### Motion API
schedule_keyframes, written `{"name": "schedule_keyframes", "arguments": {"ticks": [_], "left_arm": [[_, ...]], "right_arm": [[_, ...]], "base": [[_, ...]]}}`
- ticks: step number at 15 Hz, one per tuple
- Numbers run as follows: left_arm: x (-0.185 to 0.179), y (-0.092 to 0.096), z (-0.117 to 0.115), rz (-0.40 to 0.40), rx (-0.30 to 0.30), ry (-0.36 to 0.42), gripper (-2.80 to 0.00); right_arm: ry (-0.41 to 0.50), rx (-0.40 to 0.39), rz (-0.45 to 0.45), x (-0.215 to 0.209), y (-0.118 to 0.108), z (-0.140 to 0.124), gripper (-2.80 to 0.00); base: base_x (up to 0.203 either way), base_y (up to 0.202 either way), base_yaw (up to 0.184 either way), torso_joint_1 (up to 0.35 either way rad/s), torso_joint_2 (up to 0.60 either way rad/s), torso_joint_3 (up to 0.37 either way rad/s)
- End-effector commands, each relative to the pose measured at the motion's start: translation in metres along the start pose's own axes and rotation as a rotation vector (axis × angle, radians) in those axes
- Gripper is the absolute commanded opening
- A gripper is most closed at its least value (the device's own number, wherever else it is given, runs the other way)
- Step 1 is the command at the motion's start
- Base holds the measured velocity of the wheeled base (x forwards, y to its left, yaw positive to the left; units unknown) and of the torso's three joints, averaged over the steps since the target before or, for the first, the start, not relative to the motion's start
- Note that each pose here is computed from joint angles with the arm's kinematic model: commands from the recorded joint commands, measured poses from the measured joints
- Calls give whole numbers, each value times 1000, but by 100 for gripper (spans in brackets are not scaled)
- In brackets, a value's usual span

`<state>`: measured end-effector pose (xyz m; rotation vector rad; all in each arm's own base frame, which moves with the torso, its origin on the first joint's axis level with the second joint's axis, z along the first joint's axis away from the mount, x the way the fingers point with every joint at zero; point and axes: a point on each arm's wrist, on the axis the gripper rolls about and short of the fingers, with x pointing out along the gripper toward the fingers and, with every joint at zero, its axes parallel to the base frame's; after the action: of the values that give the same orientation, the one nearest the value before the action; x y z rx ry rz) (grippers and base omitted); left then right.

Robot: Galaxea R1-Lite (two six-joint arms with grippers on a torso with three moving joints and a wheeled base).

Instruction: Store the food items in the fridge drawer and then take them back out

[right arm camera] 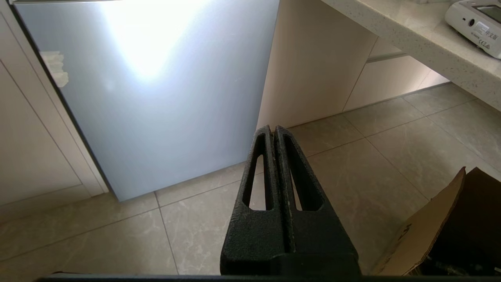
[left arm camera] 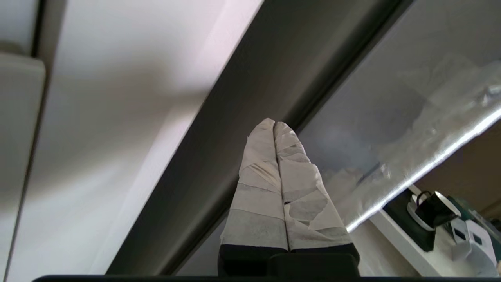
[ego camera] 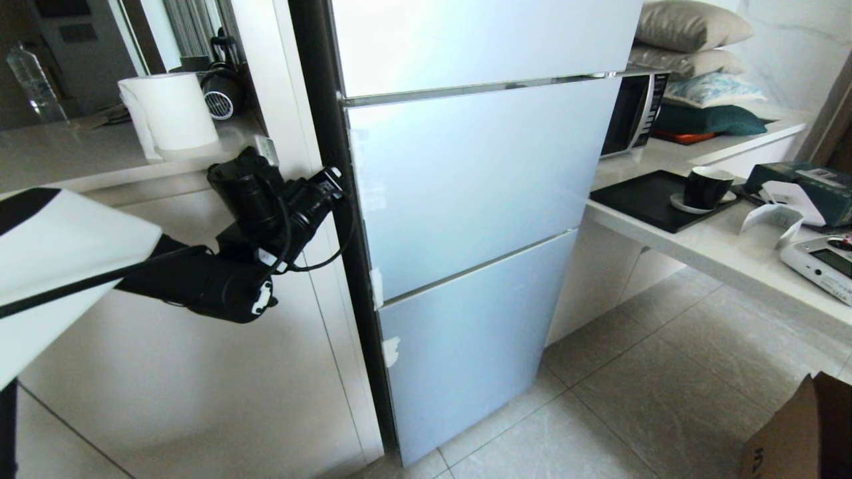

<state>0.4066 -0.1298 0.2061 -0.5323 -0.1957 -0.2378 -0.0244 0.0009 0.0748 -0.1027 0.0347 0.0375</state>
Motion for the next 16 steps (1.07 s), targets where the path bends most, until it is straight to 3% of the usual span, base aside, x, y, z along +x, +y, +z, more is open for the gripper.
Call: {"name": "schedule_keyframes", "arguments": {"ticks": [1, 9, 16], "left_arm": [[2, -7, -6, -18, -6, 2, -280], [-2, -17, -14, -46, -13, 29, -280], [-15, -26, -22, -113, -16, 105, -280]], "right_arm": [[1, -1, 0, 0, 0, 0, -280], [1, -1, 1, 0, 0, 0, -280], [3, -1, 2, 0, 0, 0, -280]], "base": [[0, 0, 0, 0, 0, 0], [0, 0, 0, 0, 0, 0], [0, 0, 0, 0, 0, 0]]}}
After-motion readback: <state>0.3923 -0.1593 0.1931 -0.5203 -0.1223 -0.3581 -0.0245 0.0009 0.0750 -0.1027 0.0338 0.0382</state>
